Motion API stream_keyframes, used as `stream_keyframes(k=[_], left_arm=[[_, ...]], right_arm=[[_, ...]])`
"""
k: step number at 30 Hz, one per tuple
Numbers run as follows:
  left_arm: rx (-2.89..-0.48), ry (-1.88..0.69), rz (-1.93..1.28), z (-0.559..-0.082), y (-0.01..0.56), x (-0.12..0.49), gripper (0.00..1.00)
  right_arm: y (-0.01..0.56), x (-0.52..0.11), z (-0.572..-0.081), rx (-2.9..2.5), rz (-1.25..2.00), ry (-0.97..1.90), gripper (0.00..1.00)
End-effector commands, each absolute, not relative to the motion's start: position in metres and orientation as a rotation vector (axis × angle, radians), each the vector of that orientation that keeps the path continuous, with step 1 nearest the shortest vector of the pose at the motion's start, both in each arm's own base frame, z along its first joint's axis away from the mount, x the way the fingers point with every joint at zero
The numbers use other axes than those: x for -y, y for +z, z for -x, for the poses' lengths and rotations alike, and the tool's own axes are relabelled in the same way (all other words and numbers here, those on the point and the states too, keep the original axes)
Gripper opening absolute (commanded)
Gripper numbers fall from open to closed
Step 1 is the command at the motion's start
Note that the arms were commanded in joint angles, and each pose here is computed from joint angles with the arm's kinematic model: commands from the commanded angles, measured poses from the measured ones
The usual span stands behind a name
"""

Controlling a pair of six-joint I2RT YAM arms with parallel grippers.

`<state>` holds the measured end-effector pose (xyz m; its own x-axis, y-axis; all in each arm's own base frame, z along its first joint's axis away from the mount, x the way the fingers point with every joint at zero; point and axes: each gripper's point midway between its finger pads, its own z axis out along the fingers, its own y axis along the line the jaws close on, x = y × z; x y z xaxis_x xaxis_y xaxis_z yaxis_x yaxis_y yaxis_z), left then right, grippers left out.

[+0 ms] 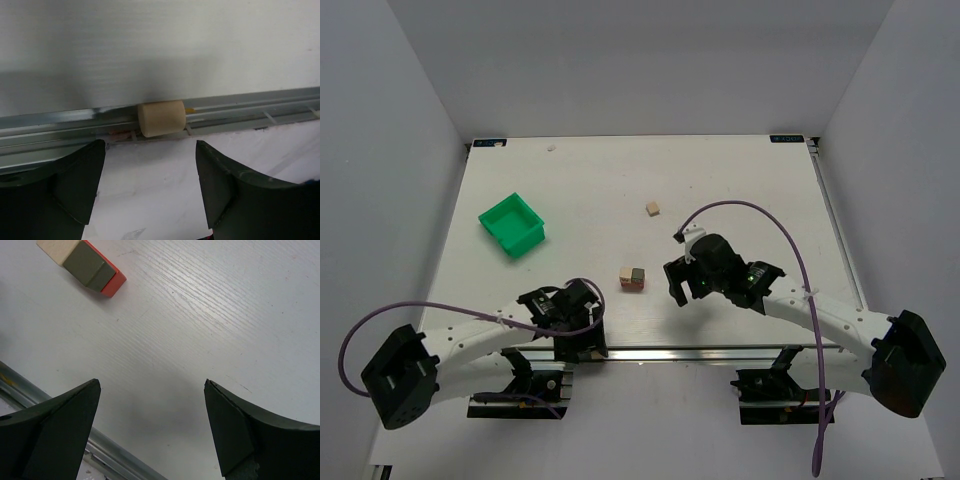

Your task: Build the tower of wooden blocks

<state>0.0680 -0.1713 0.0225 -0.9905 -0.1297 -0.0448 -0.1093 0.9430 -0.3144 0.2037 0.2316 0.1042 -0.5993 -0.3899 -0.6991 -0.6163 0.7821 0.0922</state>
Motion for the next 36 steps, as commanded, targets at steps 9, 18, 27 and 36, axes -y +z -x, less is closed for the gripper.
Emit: stream_keyframes(k=[9, 18, 27, 36], left_arm=[[-2.958, -0.381, 0.188, -0.089, 0.017, 0.190, 0.64], [-2.903, -0.441, 0.076, -0.096, 0.031, 0.208, 0.18], [-2.527, -0.857, -0.071, -0.133, 0.120, 0.254, 0.06], [-2.350, -0.949, -0.026, -0.171, 0.173, 0.284, 0.01]], right_arm=[[0.111, -0.227, -0.211, -2.255, 0.658, 0.422, 0.89], [0.116, -0.231, -0.203, -2.219, 0.735, 0.469, 0.90], [0.159, -0.269, -0.165, -1.826, 1.143, 0.771, 0.89], [0.192, -0.305, -0.130, -1.231, 1.395, 0.888, 0.89]])
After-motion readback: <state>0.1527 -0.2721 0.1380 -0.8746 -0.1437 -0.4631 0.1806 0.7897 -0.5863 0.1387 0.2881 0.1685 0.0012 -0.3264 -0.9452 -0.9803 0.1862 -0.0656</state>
